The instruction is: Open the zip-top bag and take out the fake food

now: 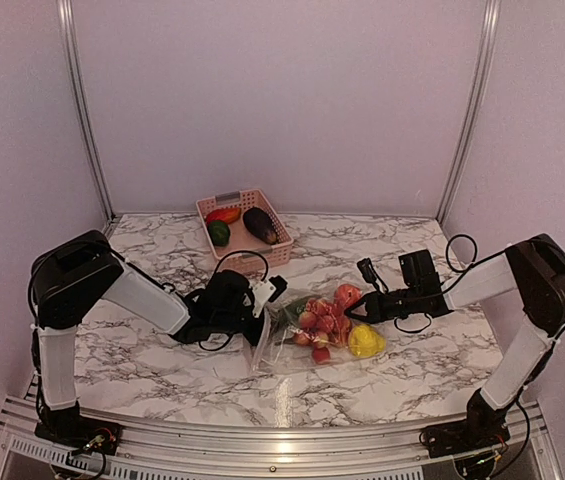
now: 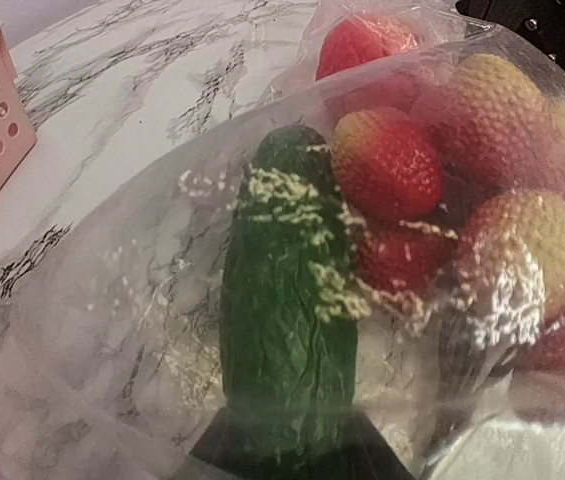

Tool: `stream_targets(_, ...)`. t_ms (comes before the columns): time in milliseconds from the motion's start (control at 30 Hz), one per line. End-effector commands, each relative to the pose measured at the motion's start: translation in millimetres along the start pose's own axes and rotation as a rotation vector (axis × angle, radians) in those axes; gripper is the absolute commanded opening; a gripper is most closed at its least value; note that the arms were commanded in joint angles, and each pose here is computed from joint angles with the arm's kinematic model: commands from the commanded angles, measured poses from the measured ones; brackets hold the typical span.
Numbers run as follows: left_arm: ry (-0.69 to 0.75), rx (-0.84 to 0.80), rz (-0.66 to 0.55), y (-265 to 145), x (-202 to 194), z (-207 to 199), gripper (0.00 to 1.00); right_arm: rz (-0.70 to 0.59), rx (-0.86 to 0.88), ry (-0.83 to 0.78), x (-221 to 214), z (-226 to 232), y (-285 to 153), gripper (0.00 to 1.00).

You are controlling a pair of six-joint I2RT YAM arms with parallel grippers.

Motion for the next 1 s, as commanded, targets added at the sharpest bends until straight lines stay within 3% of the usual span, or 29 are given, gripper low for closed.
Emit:
stream_targets(0,-0.014,0.022,0.068,-32,-3,0,0.19,-0.013,-0.013,-0.014,4,1,-1,0.0)
stream_targets(567,-0.245,0.131,0.145,-154,-25,-14,0.18,-0.08,-0.017,0.023,10,-11,-18,0.0)
stream_targets(800,-0.342,0.184,0.078,-203,-28,-16,0.18,-0.083,-0.012,0.026,10,-12,-19,0.0)
stream_targets(967,-0.364,0.237,-0.033,-227,-9,-10,0.18,-0.08,-0.003,0.029,10,-13,-17,0.0)
Point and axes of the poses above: each gripper's point midway between its finger pads, its own y axis out along the fingers, its own z axis along the line the jaws close on, x = y × z, the point moved 9 cm from there along -y, back along the fingers, and after that the axes turned 8 degrees about y, right-handed, at the moved point
